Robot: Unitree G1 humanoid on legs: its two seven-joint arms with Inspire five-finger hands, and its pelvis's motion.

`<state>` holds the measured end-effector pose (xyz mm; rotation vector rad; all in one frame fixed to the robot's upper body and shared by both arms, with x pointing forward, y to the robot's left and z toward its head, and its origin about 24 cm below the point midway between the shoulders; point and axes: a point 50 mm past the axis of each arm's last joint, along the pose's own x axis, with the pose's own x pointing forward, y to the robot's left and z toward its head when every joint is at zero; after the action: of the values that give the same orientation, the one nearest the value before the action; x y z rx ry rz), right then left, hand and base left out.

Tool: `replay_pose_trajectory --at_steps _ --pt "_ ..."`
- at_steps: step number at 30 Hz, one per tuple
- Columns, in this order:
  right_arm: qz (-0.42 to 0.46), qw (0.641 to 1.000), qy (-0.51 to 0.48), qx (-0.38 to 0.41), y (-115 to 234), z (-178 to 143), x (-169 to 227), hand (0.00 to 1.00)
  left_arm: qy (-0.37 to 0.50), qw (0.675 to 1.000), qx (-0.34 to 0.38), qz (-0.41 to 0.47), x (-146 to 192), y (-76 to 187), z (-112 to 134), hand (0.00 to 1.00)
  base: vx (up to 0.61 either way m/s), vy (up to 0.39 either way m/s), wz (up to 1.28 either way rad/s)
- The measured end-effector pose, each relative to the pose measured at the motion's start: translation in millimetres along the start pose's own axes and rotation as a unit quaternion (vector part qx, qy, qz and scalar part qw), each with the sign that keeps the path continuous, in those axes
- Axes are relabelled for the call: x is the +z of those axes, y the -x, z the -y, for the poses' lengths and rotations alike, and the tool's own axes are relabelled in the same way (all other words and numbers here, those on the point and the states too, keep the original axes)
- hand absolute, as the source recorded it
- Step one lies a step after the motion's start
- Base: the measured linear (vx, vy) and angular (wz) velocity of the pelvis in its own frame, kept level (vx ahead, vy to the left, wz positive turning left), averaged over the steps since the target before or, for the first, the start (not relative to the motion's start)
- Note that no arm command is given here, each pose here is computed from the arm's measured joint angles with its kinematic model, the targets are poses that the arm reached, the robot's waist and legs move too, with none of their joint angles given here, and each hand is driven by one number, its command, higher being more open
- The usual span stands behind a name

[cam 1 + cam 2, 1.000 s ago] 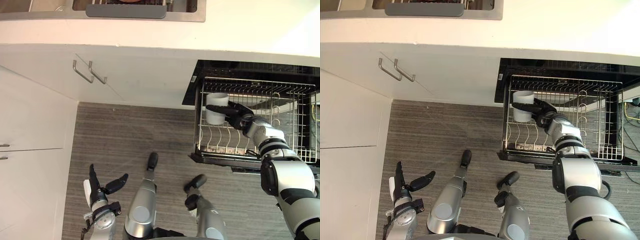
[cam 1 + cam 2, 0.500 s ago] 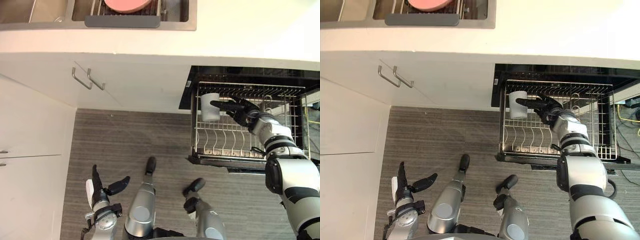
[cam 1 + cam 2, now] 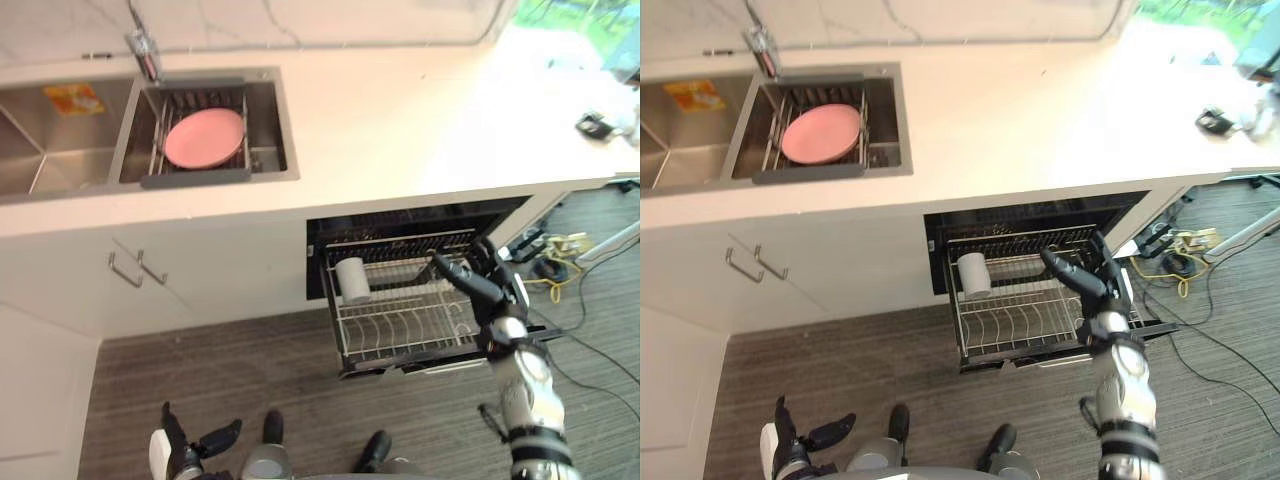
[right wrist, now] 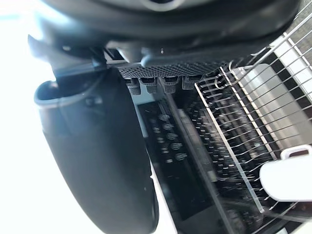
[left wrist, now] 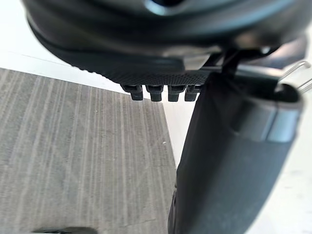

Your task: Walk over to the sink, pick up the cup, carry it to the dishwasher, place the cup inside the dishwasher, then close the dishwasher door

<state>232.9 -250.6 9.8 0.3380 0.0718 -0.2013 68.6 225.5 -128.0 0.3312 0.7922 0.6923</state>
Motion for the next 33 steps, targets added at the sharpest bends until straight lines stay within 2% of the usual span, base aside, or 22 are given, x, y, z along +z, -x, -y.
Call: replay_pose_trajectory --at_steps 5,11,13,16,19,22,27,33 --pt "0.01 1.0 0.013 0.009 9 2 3 1.0 0.015 1.0 0.014 -0.018 -6 2 -4 1.0 -0.02 0.017 0.09" --pt "0.146 0.985 0.053 -0.079 24 48 70 1.0 0.057 0.993 0.051 -0.087 -38 20 -16 1.0 0.07 0.107 0.44" --pt "0.162 0.983 0.051 -0.07 22 45 77 1.0 0.042 0.991 0.064 -0.108 -53 27 -24 1.0 0.03 0.123 -0.08" --pt "0.165 0.984 0.044 -0.041 15 36 79 1.0 0.031 0.99 0.06 -0.122 -61 38 -17 1.0 -0.03 0.041 -0.57" --pt "0.173 0.984 0.029 -0.03 14 32 80 1.0 0.04 0.991 0.058 -0.113 -54 32 -14 1.0 -0.05 0.094 -0.46" --pt "0.169 0.984 0.015 -0.048 22 36 70 1.0 0.047 0.995 0.036 -0.08 -32 16 -7 1.0 -0.05 0.235 -0.16" --pt "0.133 0.991 -0.015 -0.003 25 8 40 1.0 0.052 0.997 0.018 -0.046 -11 -2 -5 1.0 0.03 0.134 0.03" --pt "0.194 0.981 0.008 -0.022 32 14 66 1.0 0.027 0.999 -0.022 -0.021 -3 -4 3 1.0 0.19 -0.008 0.99"
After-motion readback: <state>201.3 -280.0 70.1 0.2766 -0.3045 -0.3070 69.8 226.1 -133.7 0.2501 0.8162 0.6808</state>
